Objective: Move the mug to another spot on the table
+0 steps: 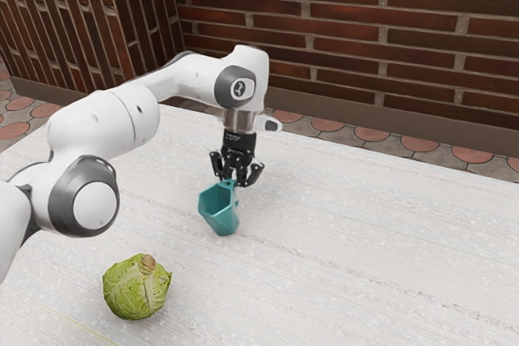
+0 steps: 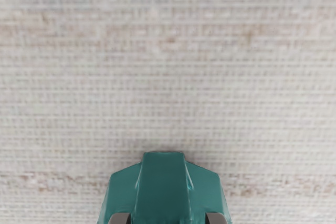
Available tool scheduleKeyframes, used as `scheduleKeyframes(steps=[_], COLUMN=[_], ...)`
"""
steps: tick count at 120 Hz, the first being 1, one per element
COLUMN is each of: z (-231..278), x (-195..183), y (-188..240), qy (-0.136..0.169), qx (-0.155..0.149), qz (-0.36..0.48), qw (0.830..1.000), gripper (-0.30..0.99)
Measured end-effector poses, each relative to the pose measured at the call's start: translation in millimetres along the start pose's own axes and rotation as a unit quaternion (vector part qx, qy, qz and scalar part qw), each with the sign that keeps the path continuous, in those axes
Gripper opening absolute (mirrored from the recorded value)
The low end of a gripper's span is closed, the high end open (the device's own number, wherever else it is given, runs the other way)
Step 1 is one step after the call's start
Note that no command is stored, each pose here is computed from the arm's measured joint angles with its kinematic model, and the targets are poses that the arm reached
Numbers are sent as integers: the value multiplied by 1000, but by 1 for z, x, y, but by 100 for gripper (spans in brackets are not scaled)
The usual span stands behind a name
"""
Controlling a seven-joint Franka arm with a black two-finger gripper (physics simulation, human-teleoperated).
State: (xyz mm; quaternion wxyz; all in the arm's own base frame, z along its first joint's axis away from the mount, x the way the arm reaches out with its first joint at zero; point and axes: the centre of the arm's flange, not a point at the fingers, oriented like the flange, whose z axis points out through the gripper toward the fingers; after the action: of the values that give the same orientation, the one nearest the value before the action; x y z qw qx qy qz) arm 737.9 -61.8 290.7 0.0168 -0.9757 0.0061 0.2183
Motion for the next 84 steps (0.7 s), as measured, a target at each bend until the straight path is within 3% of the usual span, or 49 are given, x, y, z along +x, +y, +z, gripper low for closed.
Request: scheduleKeyframes(steps=[19, 34, 56, 84], z=[-4, -8, -5, -27], x=[-1, -3, -7, -11], y=[8, 5, -1, 9], qy=[8, 11, 9, 67], qx=[-8, -19, -32, -48], qz=[27, 36, 34, 47], qw=[1000, 999, 999, 995], gripper=[38, 51, 60, 64])
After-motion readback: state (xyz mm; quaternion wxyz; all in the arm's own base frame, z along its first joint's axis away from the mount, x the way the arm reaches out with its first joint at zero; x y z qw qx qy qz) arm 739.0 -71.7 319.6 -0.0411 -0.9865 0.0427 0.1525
